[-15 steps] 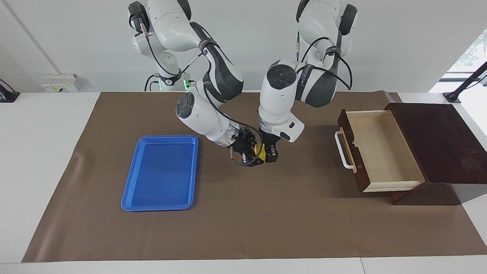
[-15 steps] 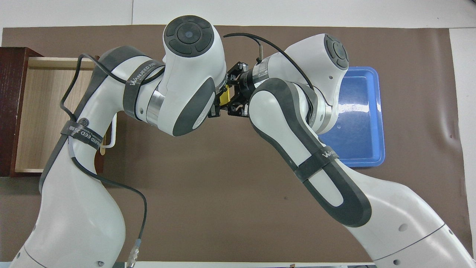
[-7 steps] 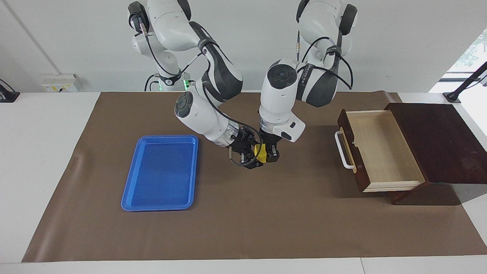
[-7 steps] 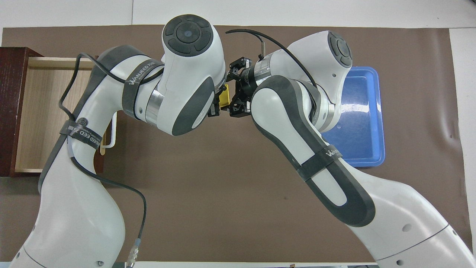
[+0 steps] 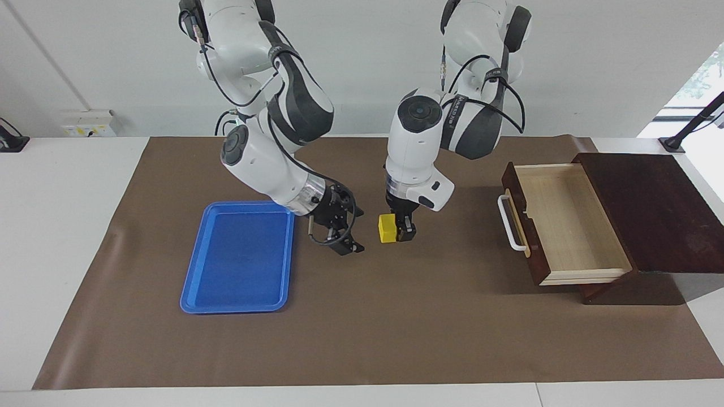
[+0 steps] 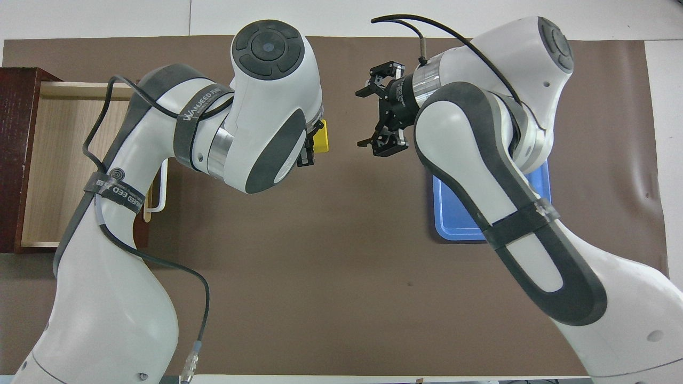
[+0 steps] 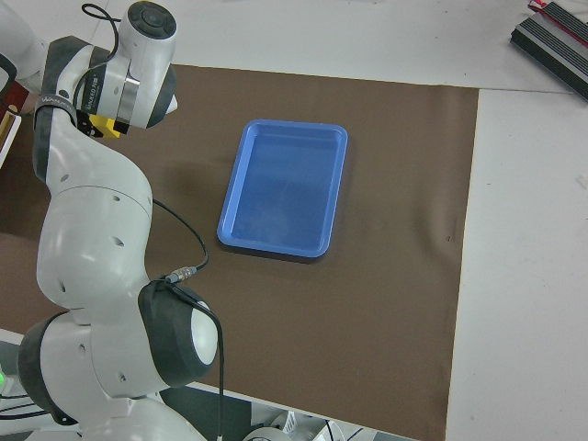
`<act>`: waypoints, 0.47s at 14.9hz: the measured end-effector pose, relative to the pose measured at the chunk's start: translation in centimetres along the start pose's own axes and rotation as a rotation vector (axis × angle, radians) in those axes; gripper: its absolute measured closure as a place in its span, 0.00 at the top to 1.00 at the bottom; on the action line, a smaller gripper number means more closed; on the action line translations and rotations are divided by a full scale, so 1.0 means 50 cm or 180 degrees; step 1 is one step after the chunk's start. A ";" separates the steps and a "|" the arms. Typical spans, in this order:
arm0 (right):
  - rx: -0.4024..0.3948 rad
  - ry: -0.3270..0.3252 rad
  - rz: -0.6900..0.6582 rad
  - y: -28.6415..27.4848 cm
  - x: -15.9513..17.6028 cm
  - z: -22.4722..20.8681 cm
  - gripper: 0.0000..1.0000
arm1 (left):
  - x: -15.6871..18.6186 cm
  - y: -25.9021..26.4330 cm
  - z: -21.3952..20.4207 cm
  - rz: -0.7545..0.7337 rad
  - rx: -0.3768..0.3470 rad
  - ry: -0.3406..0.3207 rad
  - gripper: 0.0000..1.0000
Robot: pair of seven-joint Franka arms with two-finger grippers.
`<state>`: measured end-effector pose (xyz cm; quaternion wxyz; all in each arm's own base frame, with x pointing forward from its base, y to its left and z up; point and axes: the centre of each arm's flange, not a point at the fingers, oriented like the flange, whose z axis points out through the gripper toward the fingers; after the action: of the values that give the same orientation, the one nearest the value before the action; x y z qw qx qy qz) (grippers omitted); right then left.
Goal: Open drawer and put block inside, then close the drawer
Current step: 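Open the right gripper and withdraw while the left gripper carries the block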
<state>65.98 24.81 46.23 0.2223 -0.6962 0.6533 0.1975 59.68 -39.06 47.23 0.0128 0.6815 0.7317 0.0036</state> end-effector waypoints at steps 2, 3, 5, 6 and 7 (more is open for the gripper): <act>-0.0141 0.0229 -0.0493 0.002 0.064 -0.065 1.00 | 0.032 0.019 -0.017 -0.0082 -0.0012 0.0021 0.56; -0.0217 0.0329 -0.0748 0.005 0.098 -0.100 1.00 | 0.060 0.034 -0.038 -0.0133 -0.0032 0.0009 0.56; -0.0378 0.0510 -0.1250 0.014 0.160 -0.163 1.00 | 0.126 0.056 -0.083 -0.0162 -0.0030 0.0009 0.56; -0.0472 0.0617 -0.1522 0.020 0.186 -0.193 1.00 | 0.158 0.062 -0.100 -0.0149 0.0003 0.0029 0.56; -0.0582 0.0728 -0.1825 0.029 0.210 -0.227 1.00 | 0.190 0.070 -0.113 -0.0128 0.0036 0.0047 0.56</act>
<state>65.08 9.67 49.59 0.1305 -0.8867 0.4308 0.1052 62.35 -29.29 52.81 0.0036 0.6667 0.7453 0.0043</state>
